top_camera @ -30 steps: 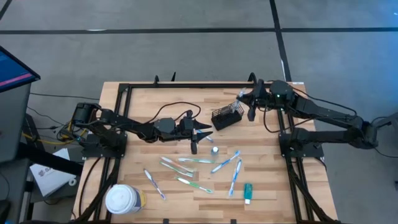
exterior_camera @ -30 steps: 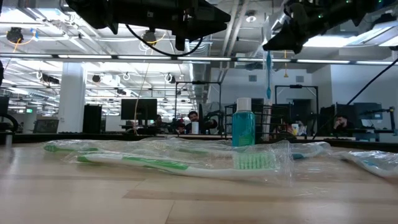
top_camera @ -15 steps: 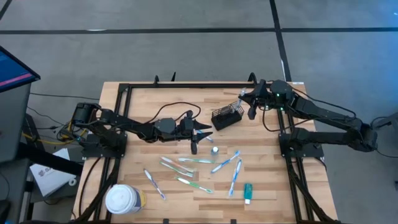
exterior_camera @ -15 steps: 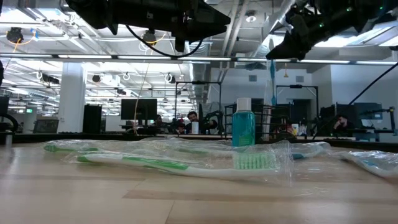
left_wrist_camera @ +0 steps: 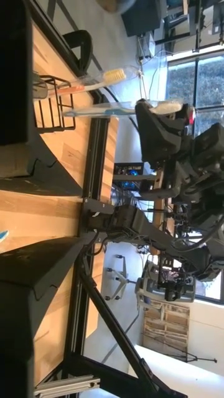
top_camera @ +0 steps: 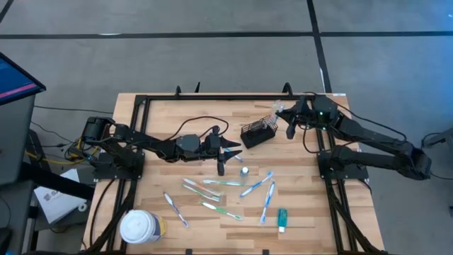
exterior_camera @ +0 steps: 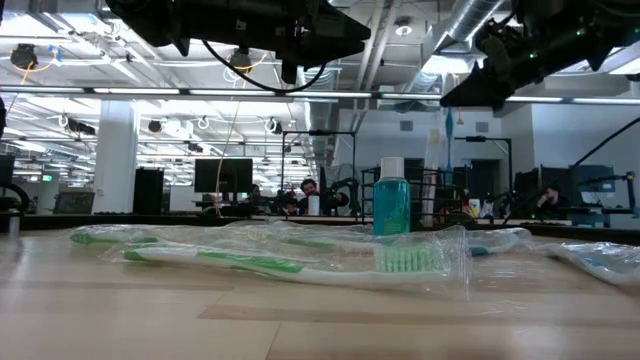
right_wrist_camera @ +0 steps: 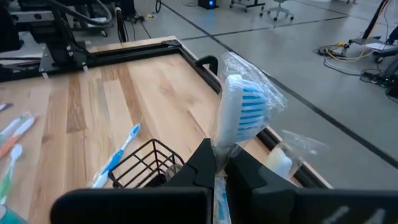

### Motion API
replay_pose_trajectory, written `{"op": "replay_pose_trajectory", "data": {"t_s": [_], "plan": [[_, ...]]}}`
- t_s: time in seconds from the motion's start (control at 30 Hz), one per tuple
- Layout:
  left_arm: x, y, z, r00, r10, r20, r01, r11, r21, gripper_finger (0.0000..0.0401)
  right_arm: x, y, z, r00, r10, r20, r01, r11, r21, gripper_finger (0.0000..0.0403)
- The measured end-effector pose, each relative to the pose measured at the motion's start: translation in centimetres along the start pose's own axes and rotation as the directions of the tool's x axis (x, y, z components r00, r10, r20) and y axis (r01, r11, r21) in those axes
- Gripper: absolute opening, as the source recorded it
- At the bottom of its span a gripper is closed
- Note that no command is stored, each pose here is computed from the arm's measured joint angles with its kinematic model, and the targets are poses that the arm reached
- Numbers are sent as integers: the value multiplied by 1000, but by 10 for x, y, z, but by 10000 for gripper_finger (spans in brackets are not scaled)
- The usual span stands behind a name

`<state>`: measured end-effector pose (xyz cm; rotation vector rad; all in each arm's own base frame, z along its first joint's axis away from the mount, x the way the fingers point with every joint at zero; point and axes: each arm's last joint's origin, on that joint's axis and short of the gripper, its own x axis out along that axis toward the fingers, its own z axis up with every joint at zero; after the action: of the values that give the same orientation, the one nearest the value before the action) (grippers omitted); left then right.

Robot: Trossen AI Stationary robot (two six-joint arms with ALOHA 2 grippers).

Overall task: Pick & Place toothbrushing station
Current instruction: Put the blue toothbrush into the mesh organizer

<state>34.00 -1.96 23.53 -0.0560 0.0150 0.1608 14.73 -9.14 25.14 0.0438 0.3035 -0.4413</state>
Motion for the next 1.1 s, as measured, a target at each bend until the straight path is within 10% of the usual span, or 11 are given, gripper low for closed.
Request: {"op": "replay_pose_trajectory", "data": {"t_s": [1.1], "plan": [[0, 0, 0, 1000, 0, 0, 0, 1000, 2, 110, 31, -8, -57, 999, 23, -45, -19, 996, 88, 7]]}}
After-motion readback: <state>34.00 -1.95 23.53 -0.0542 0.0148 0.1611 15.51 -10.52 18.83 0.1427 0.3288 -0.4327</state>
